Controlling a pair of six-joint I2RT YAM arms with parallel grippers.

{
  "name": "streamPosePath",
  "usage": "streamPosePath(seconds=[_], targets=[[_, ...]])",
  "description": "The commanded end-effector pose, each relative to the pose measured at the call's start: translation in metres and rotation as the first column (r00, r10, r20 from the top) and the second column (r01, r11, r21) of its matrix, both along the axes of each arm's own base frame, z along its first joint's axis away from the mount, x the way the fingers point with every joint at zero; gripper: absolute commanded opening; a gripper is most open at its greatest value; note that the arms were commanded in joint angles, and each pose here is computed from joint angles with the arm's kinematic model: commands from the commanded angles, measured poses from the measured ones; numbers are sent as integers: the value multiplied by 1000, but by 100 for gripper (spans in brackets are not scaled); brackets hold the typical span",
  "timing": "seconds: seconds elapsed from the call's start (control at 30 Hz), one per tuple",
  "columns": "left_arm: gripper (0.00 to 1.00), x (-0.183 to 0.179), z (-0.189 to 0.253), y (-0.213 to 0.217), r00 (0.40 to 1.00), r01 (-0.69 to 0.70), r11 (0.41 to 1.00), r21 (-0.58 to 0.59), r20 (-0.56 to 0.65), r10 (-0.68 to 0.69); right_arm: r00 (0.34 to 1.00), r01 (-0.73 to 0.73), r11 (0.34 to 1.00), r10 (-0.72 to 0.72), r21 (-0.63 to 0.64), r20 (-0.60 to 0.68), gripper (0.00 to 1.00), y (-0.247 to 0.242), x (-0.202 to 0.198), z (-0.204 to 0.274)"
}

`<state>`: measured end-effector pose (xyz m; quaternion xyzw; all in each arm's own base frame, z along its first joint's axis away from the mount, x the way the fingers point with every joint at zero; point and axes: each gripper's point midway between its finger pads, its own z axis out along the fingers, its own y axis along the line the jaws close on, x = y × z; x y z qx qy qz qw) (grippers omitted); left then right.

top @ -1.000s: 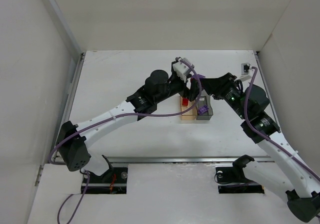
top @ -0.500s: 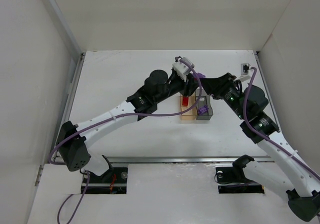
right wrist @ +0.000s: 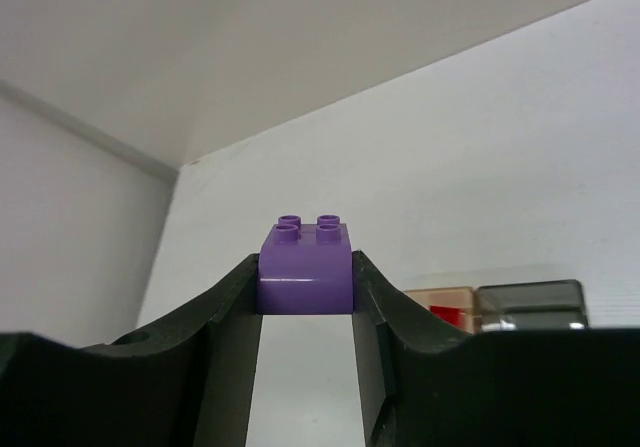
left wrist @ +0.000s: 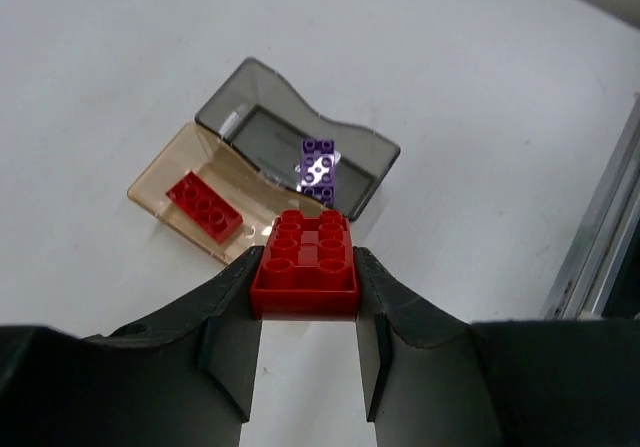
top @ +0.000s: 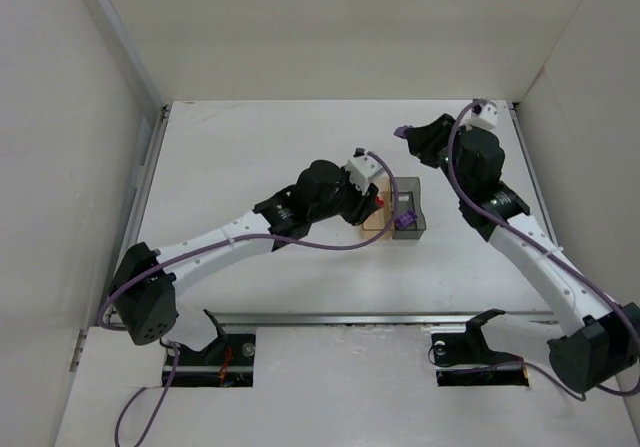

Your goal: Sort the legos into containers by color

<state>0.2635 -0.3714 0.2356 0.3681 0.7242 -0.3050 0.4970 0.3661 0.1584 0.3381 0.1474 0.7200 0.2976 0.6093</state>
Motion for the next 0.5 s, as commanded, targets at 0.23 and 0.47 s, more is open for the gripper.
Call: streamPosePath(seconds=[0.23, 0.47], targets=[[0, 11, 13, 21, 995, -34, 999, -4, 89, 34, 955, -4, 971, -68, -241, -288, 0, -24, -18, -107], [0, 20, -7, 15, 997, -32, 999, 33, 67, 29, 881, -63, 957, -80, -283, -466, 0, -27, -36, -185]])
